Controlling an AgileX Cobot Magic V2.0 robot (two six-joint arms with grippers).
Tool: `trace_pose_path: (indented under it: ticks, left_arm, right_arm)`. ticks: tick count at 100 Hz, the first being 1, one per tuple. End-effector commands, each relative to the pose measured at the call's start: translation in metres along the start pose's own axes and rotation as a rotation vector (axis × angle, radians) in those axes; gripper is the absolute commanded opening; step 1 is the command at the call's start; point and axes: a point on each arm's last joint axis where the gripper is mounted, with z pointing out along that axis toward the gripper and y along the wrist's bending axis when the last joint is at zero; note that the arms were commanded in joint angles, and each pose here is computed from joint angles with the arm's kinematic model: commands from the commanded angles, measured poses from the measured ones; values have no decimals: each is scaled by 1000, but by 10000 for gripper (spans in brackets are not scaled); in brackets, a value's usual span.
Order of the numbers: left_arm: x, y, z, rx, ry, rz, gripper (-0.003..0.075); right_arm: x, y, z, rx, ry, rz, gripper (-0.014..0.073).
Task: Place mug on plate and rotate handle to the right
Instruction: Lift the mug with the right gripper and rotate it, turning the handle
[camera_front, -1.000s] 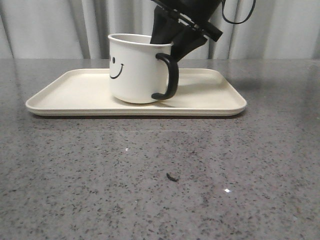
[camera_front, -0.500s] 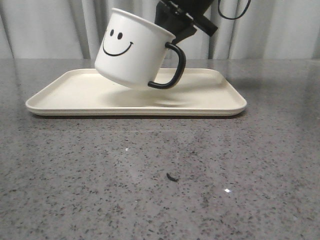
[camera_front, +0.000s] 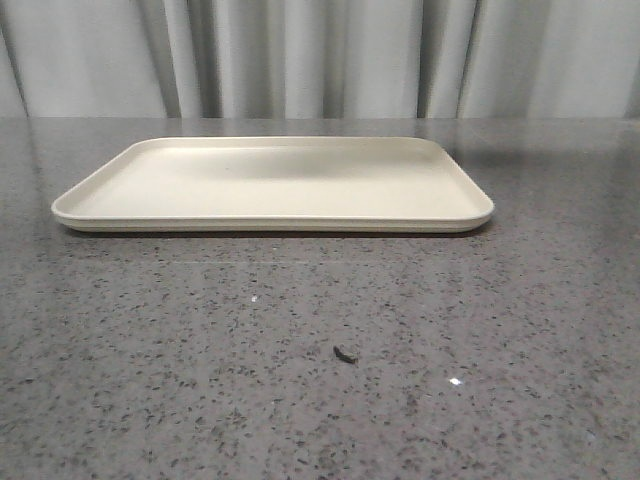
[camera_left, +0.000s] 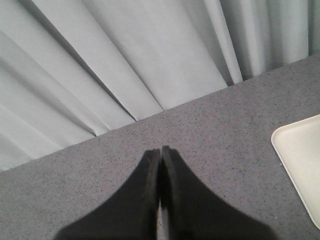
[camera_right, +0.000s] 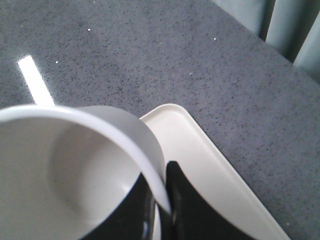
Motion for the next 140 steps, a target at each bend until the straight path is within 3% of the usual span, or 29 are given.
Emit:
trace_pose_path:
  ticks: [1, 15, 50, 94, 140]
  left_arm:
    - [-4, 6, -8, -22, -55, -9, -19]
    - [-4, 6, -8, -22, -55, -9, -19]
    - [-4, 6, -8, -22, -55, -9, -19]
    - [-4, 6, -8, -22, -55, -9, -19]
    - [-4, 6, -8, -22, -55, -9, -19]
  right_arm:
    - [-10, 23, -35, -25, -11, -101, -97]
    - [-7, 19, -32, 55, 42, -194, -97]
    - [-1, 19, -15, 61, 109, -370, -97]
    - [30, 2, 22, 22, 260, -341, -97]
    - [50, 13, 50, -55, 351, -384, -97]
